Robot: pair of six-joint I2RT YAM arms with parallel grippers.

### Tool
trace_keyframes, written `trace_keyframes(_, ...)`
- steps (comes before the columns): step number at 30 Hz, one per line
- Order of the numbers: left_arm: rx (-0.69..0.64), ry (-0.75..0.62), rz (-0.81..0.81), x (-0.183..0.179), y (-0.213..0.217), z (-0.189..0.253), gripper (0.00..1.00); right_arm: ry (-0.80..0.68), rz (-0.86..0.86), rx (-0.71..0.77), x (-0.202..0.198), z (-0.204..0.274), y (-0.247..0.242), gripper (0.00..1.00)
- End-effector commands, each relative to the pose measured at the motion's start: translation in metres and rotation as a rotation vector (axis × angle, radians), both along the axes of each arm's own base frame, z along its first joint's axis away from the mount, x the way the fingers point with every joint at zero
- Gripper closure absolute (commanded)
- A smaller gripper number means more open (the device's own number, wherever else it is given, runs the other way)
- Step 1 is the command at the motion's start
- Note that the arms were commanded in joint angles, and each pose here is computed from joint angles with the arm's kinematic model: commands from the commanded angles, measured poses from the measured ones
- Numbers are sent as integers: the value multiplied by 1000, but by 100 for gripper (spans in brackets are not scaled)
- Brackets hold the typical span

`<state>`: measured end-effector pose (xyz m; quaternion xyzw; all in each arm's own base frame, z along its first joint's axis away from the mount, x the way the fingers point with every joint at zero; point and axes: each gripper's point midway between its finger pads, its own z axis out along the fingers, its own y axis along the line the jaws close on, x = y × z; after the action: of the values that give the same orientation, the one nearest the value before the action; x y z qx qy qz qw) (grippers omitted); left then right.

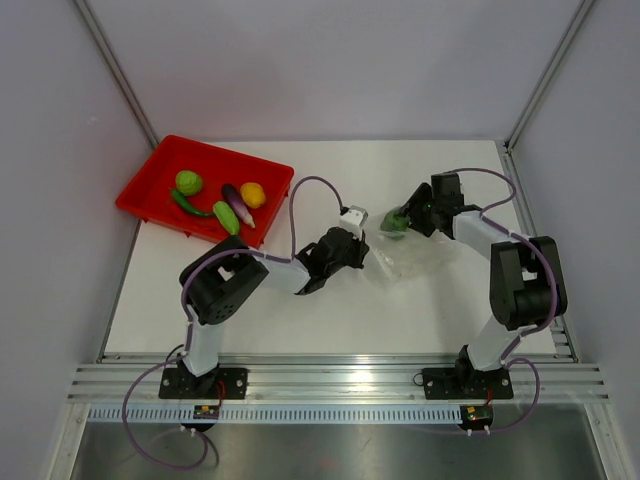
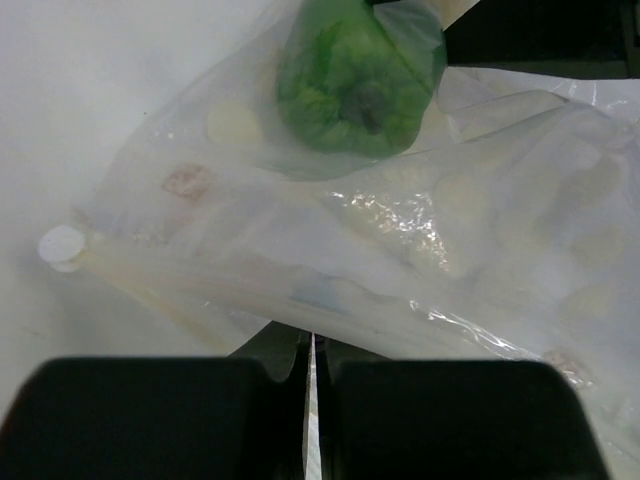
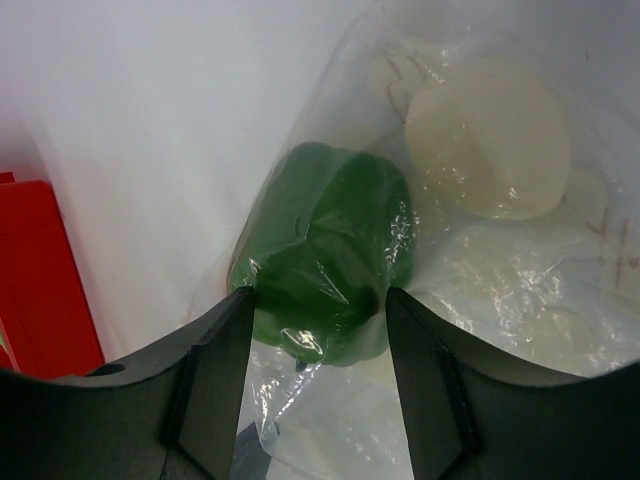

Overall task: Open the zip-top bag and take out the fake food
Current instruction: Adjust the zipper food storage bag at the center of the board.

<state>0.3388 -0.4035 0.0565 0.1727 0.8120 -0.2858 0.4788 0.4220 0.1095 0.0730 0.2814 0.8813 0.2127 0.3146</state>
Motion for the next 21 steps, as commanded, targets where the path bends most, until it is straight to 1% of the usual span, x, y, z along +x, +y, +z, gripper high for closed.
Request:
trace_keyframes(1, -96, -180, 60, 21, -1, 42, 100, 30, 38, -13, -2, -9, 10, 38)
trace_keyframes(12, -46, -213, 41, 23, -6, 29, 98, 67, 92, 6, -8, -25, 33, 38)
trace_keyframes(17, -29, -188, 39, 23, -9, 21, 94, 84, 111, 17, -10, -32, 43, 39)
trace_keyframes(21, -16, -173, 72, 27, -5, 15, 91, 91, 131, 6, -13, -35, 51, 40)
